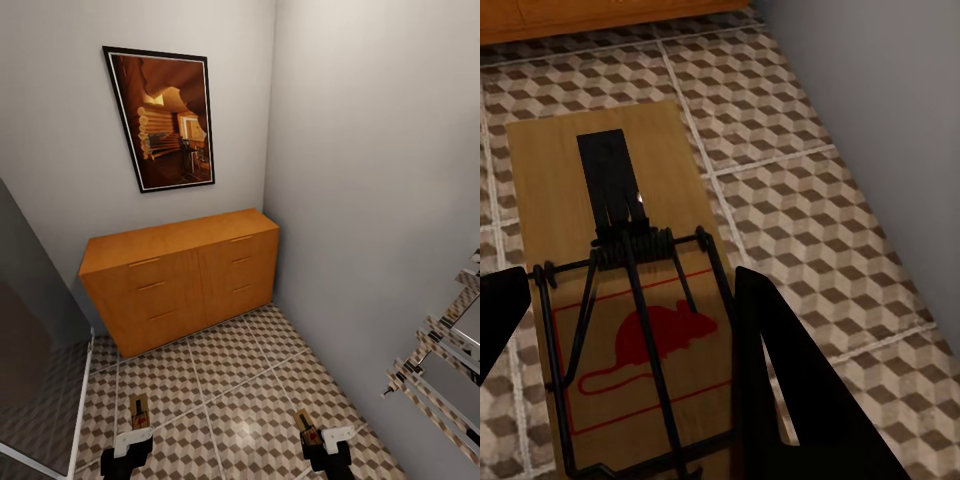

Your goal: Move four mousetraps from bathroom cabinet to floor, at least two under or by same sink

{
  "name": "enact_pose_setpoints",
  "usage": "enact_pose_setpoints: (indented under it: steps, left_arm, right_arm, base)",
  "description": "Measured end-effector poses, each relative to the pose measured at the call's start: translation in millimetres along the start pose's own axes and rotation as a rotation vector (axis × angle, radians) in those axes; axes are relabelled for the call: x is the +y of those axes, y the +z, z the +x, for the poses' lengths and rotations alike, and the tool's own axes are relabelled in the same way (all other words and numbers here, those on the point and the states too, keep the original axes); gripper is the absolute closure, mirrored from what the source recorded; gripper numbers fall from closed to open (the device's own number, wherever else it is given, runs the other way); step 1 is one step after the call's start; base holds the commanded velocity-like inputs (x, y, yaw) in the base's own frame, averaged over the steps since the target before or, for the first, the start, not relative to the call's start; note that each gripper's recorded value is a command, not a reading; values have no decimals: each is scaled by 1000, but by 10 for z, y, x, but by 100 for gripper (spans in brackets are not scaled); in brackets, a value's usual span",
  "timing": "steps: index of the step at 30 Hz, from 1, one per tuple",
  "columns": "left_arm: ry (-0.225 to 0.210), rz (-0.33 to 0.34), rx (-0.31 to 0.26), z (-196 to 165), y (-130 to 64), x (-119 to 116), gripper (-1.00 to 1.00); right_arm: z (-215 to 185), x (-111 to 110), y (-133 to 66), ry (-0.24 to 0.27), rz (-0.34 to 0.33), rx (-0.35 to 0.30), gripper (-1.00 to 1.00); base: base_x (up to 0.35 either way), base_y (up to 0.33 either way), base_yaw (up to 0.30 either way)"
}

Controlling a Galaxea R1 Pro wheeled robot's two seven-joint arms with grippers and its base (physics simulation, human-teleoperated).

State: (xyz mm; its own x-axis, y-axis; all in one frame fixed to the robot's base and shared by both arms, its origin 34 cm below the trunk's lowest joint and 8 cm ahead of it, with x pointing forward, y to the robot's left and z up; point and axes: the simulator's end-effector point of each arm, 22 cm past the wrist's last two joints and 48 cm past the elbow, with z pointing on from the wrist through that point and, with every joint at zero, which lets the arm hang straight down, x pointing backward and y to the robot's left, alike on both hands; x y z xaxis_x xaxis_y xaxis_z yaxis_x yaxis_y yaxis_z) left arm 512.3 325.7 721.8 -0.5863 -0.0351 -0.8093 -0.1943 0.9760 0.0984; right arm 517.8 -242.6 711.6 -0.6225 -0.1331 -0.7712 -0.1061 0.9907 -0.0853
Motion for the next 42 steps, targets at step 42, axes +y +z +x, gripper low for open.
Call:
enact_pose_setpoints:
  steps: [42]
  left_arm:
    - [1,1,3,17,-1,-8,100]
  right_arm:
    - [11,-3,1,1,3,1,100]
  base:
    - [0,0,28]
